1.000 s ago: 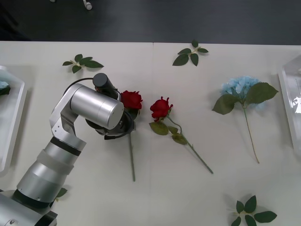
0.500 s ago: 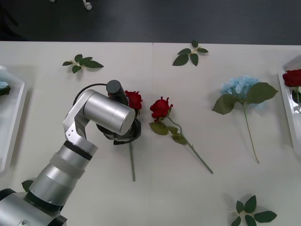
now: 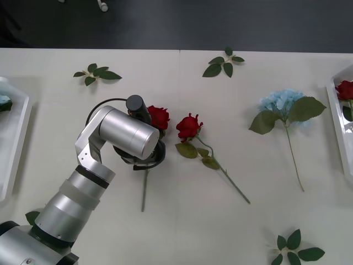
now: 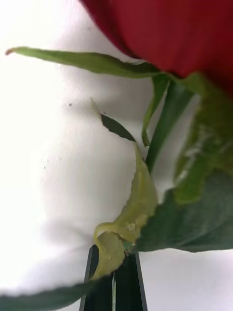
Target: Put the red flowers into the right box and the blue flowers into the left box
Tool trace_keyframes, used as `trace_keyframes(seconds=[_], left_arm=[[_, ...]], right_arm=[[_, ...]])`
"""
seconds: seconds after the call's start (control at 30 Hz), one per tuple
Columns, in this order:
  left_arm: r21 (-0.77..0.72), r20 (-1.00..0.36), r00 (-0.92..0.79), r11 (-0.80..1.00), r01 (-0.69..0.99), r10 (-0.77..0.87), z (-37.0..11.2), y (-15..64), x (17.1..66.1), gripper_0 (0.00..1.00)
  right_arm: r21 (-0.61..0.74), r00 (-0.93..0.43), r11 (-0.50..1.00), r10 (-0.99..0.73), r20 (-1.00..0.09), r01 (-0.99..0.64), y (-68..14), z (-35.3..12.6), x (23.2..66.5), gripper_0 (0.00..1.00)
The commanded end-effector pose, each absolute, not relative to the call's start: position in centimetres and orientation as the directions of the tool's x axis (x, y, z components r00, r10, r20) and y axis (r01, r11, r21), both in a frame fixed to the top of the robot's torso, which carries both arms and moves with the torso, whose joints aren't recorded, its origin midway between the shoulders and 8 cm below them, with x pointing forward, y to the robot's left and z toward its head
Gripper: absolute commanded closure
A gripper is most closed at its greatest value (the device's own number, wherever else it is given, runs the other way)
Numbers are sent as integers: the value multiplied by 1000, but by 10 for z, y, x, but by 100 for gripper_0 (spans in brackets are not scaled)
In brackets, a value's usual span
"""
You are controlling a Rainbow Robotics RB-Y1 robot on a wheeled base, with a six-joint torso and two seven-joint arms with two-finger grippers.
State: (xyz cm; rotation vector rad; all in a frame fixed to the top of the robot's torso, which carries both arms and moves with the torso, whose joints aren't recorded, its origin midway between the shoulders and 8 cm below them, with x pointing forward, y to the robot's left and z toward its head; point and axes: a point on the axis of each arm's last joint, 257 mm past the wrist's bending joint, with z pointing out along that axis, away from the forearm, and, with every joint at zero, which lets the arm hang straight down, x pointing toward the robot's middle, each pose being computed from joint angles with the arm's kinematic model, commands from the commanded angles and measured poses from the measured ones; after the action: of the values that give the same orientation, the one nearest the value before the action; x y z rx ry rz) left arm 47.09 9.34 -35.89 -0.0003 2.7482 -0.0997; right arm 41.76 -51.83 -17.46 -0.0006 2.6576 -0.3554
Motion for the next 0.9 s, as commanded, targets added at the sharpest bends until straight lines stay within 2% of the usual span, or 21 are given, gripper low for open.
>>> trace_keyframes(seconds=[0.03, 0.13, 0.27, 0.53, 0.77, 0.9], left_arm=[[-119, -474, -880, 991, 55, -8, -318, 67, 491, 100], [-175, -511, -859, 982, 77, -23, -292, 62, 497, 100], [-242, -570, -821, 960, 143, -21, -256, 57, 500, 100], [-355, -729, -684, 853, 383, 4, -186, 42, 486, 100], [-298, -861, -499, 701, 648, 95, -148, 24, 460, 100], [-216, -923, -362, 597, 773, 135, -130, 22, 443, 100]], right_arm=[[-274, -882, 962, -129, -452, 0, -484, -174, 427, 39], [-304, -879, 951, -191, -437, -56, -460, -187, 430, 39], [-277, -881, 959, -187, -434, -67, -428, -210, 434, 39], [-283, -874, 955, -207, -440, -83, -398, -221, 437, 39], [-295, -854, 945, -268, -446, -142, -385, -198, 431, 38], [-251, -810, 939, -332, -482, -235, -360, -181, 429, 39]])
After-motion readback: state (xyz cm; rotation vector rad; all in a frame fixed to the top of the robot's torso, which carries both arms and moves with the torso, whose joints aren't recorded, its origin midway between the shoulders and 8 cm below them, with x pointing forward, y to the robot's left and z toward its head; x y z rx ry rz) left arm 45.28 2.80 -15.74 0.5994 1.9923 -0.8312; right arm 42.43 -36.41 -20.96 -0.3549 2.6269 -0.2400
